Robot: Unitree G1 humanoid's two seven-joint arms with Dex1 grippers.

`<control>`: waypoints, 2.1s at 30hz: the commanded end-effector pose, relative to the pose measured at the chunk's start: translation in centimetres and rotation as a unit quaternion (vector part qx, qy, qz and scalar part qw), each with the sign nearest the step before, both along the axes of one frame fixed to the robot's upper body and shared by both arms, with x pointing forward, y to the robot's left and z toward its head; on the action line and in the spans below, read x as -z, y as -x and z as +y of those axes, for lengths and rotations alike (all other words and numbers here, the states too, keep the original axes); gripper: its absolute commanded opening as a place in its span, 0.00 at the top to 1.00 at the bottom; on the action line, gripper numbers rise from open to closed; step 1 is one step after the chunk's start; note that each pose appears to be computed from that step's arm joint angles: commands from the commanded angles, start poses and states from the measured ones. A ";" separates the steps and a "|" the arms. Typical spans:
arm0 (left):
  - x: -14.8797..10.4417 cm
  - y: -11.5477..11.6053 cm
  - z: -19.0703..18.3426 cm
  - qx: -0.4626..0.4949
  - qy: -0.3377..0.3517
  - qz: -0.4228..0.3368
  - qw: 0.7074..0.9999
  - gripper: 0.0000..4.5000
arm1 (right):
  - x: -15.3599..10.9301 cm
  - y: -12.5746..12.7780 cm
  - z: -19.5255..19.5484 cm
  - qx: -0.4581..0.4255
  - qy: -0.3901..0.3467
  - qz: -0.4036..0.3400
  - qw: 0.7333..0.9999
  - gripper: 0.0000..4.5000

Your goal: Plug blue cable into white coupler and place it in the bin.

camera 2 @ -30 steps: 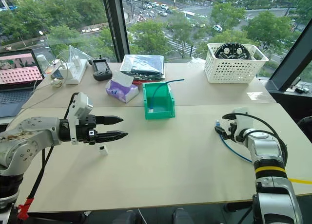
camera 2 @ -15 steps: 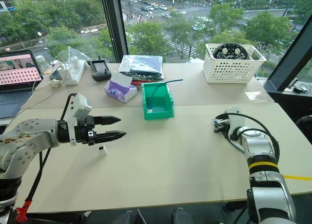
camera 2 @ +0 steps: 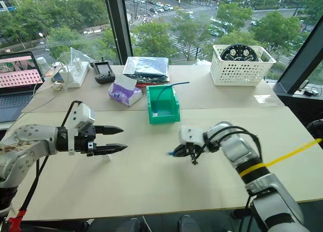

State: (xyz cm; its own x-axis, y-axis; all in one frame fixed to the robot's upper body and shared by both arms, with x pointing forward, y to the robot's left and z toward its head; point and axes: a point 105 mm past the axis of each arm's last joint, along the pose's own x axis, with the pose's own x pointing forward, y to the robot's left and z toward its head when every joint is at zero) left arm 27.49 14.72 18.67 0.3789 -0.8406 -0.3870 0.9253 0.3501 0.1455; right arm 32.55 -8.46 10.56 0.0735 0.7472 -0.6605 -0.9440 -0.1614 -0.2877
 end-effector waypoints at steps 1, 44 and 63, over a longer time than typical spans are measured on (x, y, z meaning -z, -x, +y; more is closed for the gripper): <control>-0.1 0.2 -1.1 0.041 -0.024 -0.028 0.998 0.24 | -1.0 -0.8 -0.1 0.005 0.010 0.002 1.000 0.89; 9.7 -6.4 -12.3 0.152 -0.106 -0.013 0.983 0.64 | -3.5 8.1 -9.5 0.345 -0.085 0.044 0.934 0.03; 3.2 -4.5 -16.3 0.062 0.117 0.038 0.991 0.98 | -3.0 8.7 -7.6 0.450 -0.417 0.333 0.716 0.03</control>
